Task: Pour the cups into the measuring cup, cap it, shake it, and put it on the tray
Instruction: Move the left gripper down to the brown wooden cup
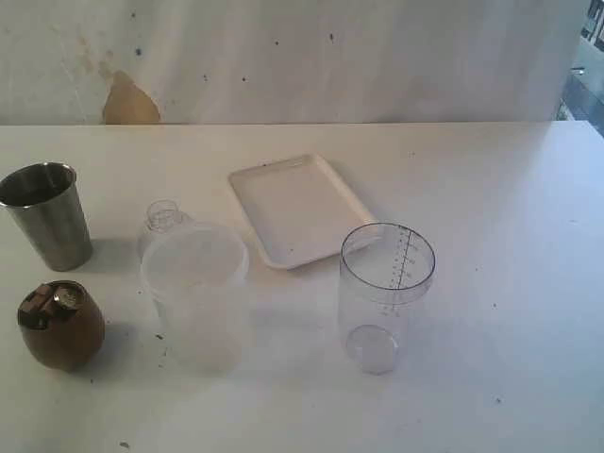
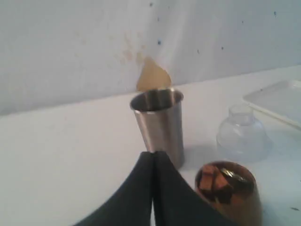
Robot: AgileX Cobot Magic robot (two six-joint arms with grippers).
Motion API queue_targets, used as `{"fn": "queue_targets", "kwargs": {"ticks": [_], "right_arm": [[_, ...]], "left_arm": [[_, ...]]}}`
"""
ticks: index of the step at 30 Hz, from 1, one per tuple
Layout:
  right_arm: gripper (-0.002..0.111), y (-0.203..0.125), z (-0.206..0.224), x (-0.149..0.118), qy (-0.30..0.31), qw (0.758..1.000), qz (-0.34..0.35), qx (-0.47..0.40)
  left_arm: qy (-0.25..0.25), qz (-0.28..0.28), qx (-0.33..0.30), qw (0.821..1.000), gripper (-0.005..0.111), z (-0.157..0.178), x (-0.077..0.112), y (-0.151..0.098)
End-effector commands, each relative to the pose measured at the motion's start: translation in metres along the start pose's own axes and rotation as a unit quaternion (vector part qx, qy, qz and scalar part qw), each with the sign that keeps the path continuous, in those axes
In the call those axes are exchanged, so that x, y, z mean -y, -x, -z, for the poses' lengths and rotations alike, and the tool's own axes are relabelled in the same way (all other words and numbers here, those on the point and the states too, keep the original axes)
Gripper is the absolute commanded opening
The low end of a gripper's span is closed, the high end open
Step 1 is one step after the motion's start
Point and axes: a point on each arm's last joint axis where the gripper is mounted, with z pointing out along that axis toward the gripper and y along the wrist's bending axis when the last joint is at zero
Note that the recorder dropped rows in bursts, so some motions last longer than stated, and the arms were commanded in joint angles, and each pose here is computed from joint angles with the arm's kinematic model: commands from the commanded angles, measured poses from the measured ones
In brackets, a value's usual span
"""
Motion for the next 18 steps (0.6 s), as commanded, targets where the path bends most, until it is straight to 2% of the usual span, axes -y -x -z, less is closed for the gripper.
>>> {"fn": "queue_targets", "kwargs": {"ticks": [1,3,4,5,6,7,9,10,13,15,18], "right_arm": [[0.0,-0.001,0.0,0.0,-0.002,1.0,-0.003,0.0],[0.0,-0.001,0.0,0.0,-0.002,1.0,-0.003,0.0],[0.0,-0.001,0.0,0.0,-0.002,1.0,-0.003,0.0],[0.0,-0.001,0.0,0.0,-0.002,1.0,-0.003,0.0],[0.0,-0.001,0.0,0.0,-0.002,1.0,-0.003,0.0],[0.0,-0.001,0.0,0.0,-0.002,1.0,-0.003,0.0],[0.0,-0.001,0.0,0.0,-0.002,1.0,-0.003,0.0],[0.0,-0.001,0.0,0.0,-0.002,1.0,-0.003,0.0],[0.0,-0.001,0.0,0.0,-0.002,1.0,-0.003,0.0],[0.0,-0.001,0.0,0.0,-0.002,1.0,-0.003,0.0],[0.0,-0.001,0.0,0.0,-0.002,1.0,-0.003,0.0]], "left_arm": [[0.014,-0.011,0.127,0.992,0.0,0.004,-0.002,0.024],[0.011,0.041,0.198,0.979,0.0,0.008,-0.004,0.036],[0.002,0.085,0.228,0.97,0.0,0.01,-0.004,0.041],[-0.016,0.153,0.248,0.957,0.0,0.012,-0.004,0.044],[-0.046,0.242,0.256,0.935,0.0,0.013,-0.004,0.046],[-0.05,0.248,0.252,0.934,0.001,0.013,-0.003,0.046],[-0.049,0.214,0.237,0.946,0.016,0.01,-0.001,0.044],[-0.051,0.214,0.237,0.946,0.028,0.009,-0.001,0.044],[-0.057,0.214,0.241,0.945,0.08,0.006,0.0,0.047],[-0.057,0.218,0.224,0.948,0.103,0.001,0.0,0.046],[-0.066,0.212,0.176,0.959,0.103,-0.01,0.004,0.041]]}}
